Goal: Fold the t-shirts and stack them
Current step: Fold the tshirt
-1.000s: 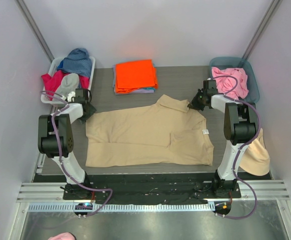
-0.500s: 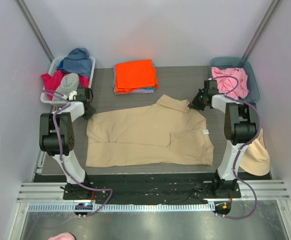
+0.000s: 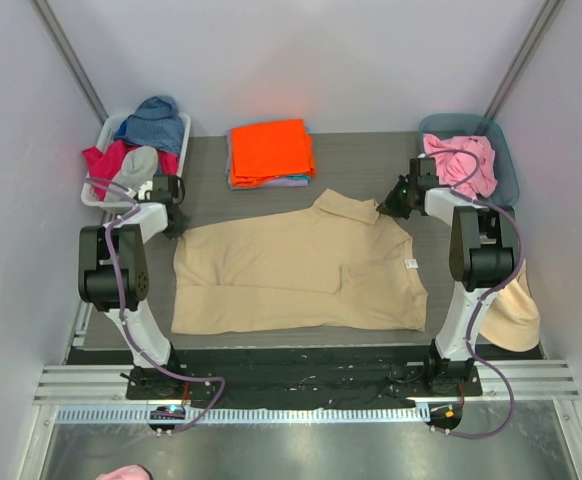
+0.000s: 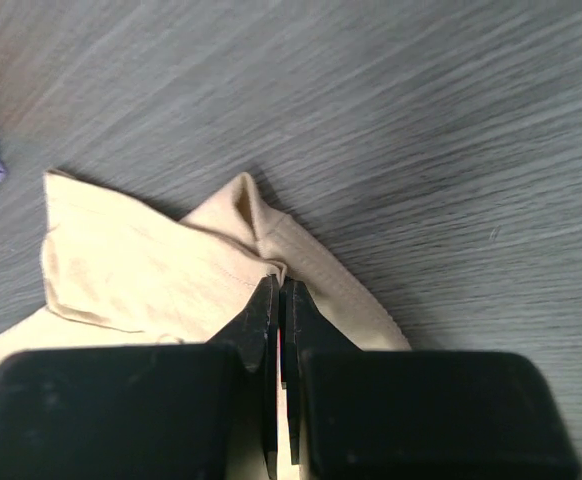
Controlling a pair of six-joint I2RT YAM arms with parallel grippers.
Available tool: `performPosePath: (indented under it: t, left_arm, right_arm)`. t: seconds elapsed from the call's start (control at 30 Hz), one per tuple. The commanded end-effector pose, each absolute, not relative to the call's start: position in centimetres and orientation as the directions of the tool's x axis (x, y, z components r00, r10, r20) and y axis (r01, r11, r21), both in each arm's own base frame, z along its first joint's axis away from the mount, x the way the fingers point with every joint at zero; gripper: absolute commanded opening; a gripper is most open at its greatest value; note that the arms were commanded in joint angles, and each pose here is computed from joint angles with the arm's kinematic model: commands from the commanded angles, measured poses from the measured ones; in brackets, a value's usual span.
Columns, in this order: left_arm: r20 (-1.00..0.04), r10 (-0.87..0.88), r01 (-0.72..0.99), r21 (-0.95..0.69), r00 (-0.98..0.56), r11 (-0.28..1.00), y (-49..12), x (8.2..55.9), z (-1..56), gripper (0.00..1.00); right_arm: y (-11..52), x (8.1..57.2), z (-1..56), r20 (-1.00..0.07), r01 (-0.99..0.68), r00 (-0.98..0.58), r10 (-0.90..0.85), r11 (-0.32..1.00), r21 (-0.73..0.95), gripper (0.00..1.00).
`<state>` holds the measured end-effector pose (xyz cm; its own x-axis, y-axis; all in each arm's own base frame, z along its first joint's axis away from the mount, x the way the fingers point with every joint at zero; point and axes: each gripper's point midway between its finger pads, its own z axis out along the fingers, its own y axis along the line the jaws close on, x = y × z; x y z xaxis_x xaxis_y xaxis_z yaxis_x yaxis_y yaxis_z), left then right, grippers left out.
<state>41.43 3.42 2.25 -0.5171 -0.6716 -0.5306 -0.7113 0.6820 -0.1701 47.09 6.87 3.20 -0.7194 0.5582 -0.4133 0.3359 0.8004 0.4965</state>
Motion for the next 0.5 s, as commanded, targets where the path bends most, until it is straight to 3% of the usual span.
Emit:
performPosePath:
  t: [0.0,0.47]
  left_arm:
    - [-0.548,-0.623,-0.674,-0.140,-0.558,0.726,4.1,41.7,3.2,0.00]
    - [-0.588,-0.588,-0.599,-0.207,-0.556,0.773,2.9,41.4,8.9,0.00]
  right_arm:
    - [6.7,50.0,11.8,-0.542,0.239,-0.612,0.576,0.788,0.568,0.01]
    - [6.5,47.6,22.7,-0.642,0.145,-0.511,0.572,0.793,0.592,0.01]
